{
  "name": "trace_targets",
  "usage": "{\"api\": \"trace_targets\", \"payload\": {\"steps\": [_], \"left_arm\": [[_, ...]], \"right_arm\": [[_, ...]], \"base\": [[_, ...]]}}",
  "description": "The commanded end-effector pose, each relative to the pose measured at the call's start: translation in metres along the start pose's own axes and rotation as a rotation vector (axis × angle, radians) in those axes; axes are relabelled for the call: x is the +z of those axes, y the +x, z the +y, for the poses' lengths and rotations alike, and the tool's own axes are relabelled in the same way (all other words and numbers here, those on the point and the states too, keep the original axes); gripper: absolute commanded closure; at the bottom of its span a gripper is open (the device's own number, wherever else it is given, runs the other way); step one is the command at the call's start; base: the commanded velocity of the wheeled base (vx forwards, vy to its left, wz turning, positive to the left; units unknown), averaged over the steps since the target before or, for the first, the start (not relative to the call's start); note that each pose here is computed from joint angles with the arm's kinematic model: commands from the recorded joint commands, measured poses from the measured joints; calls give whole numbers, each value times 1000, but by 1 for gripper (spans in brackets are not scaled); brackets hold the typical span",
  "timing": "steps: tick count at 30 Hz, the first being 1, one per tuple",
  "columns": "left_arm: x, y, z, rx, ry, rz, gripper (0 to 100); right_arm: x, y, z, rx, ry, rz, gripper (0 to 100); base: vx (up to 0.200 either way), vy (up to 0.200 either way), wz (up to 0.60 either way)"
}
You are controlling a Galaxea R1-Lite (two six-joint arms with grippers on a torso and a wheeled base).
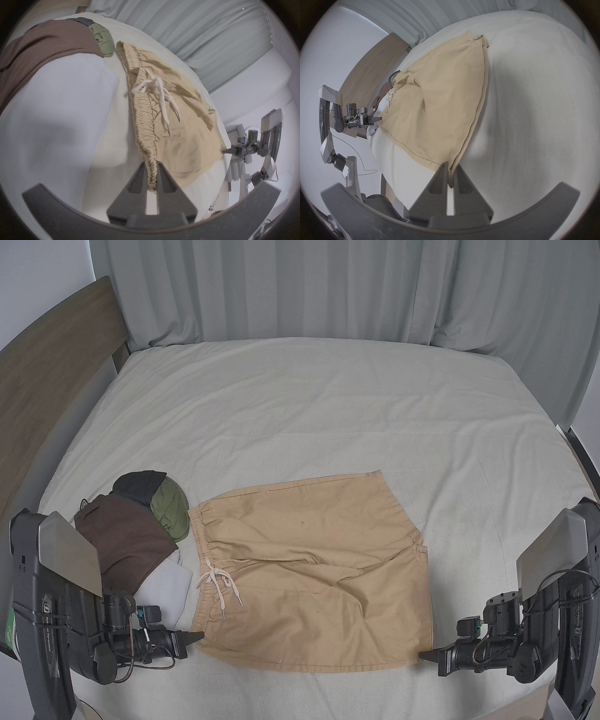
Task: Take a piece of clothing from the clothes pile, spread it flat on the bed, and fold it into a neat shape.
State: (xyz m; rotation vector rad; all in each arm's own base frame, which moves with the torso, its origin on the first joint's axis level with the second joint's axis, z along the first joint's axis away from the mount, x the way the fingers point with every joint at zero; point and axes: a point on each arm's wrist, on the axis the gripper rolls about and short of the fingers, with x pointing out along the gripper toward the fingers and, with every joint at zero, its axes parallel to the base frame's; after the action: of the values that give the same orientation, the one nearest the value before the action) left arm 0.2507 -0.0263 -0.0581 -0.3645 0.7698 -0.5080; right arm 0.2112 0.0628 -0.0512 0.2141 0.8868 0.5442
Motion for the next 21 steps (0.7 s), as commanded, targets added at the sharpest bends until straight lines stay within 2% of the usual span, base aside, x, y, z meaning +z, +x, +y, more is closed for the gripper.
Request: {"api": "trace_targets", "payload": {"steps": [1,7,11,21], "left_arm": [[-8,-8,0,0,1,33,100],[-13,-16,1,-7,-1,53,100],[-18,-21,0,-28,36,77,100],[-19,-23,2,-21,46,78,100]], "right_arm": [[-2,-3,1,-10,3,8,100],[-5,-10,4,-7,7,23,100],[-6,-9,3,-10,10,28,100],[-8,-9,3,-13,9,41,100]], "base": [[0,0,0],[0,0,0],[0,0,0],[0,0,0]]}}
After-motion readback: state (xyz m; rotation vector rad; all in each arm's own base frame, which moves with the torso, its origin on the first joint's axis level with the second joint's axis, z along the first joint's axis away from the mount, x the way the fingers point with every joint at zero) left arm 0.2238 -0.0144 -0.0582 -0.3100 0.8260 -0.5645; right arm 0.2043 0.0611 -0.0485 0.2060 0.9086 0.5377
